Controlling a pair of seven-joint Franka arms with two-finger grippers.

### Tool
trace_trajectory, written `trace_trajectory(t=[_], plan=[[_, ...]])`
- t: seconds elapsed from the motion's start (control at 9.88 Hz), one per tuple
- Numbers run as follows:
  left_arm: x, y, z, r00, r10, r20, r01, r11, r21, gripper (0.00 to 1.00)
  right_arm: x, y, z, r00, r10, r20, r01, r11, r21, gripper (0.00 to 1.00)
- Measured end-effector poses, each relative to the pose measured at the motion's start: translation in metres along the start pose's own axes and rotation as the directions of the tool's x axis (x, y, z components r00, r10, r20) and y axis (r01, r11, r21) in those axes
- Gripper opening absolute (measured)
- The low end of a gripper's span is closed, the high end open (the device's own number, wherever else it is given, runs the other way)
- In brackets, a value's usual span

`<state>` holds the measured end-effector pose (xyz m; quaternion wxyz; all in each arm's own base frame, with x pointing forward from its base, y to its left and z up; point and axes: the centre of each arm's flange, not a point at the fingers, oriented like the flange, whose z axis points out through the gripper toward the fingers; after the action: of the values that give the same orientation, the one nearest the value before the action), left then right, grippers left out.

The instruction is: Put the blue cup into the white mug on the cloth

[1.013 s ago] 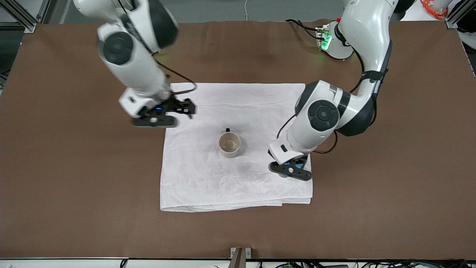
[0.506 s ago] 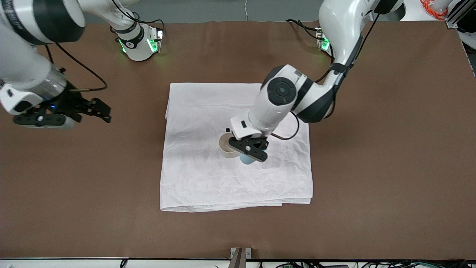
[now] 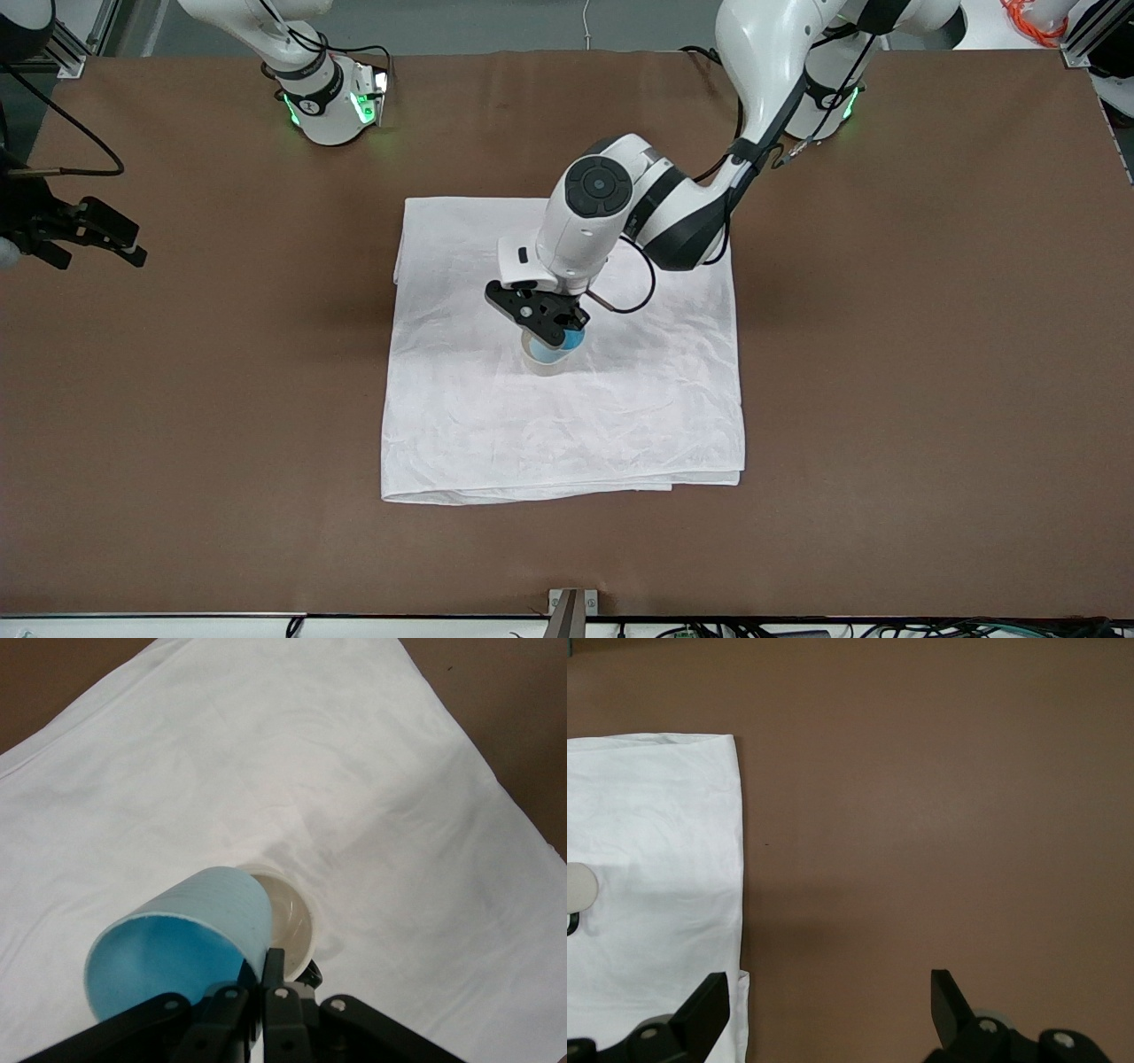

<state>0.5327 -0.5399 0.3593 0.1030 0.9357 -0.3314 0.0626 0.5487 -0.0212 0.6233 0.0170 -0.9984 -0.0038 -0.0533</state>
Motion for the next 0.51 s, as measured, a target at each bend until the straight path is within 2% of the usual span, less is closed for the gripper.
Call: trace_trajectory(t=[0.2, 0.51], plan=[[-0.001, 0.003, 0.012, 0.999, 0.034, -0.001, -0.033, 0.999, 0.014, 0.04, -0.001, -0.003, -0.026, 1.0, -0.004, -0.009, 0.004, 1.0, 0.0, 1.0], [-0.001, 0.006, 0.014, 0.998, 0.066, 0.001, -0.066, 0.997, 0.04, 0.04, 0.002, -0.003, -0.03, 1.0, -0.005, -0.014, 0.005, 1.0, -0.002, 1.0]])
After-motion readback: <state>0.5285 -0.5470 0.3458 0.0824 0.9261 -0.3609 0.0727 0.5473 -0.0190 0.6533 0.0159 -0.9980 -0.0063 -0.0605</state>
